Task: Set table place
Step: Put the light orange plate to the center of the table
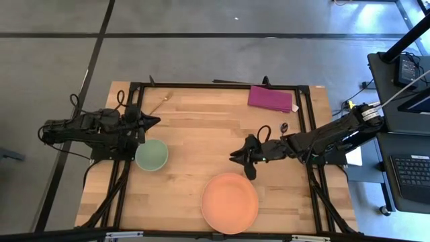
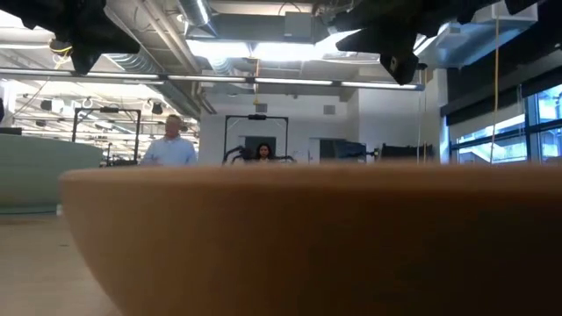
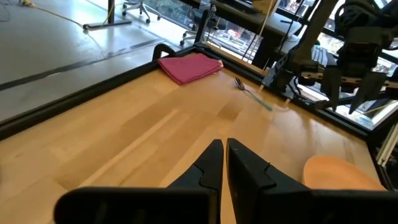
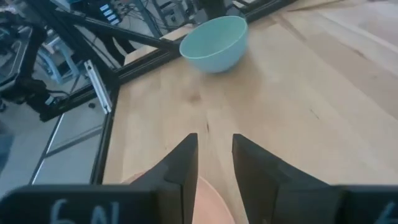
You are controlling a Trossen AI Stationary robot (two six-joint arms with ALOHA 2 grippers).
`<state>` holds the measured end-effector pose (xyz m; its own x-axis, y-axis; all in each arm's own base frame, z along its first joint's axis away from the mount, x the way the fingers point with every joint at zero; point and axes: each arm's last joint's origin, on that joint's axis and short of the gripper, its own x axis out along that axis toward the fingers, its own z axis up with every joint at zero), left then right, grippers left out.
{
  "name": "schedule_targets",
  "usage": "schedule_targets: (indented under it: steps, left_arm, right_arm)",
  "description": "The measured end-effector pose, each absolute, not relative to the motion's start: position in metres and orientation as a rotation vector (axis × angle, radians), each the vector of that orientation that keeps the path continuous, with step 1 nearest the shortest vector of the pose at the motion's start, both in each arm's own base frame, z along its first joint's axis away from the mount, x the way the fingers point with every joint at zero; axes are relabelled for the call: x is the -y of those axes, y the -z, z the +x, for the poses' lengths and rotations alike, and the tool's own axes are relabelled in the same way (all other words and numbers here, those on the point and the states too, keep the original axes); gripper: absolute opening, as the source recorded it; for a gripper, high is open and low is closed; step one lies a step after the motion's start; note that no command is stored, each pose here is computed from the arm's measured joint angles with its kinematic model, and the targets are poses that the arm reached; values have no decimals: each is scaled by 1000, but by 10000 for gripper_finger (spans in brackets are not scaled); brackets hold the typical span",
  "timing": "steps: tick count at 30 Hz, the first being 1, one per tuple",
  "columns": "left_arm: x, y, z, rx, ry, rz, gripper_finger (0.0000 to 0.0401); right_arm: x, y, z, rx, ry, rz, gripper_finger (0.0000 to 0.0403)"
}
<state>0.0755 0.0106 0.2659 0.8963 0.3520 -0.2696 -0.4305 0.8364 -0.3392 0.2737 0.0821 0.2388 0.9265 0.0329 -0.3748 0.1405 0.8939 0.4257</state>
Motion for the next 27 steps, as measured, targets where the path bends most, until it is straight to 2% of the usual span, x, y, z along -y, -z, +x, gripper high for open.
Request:
schedule_targets:
  steps: [7,14,20,27]
  left_arm:
    - [-11,-266,75,-199,-419,-404,6]
    - [-11,-268,76,-180,-417,-407,1]
    - [-11,-269,76,-176,-413,-388,9]
    - [-11,-269,76,-173,-412,-384,25]
  right_arm:
    - [-81,-239,274,-377,64,477,101]
    - [-67,-244,278,-259,265,510,101]
    - [-61,-243,281,-333,101,589,101]
    - [-57,-237,279,-420,71,533,101]
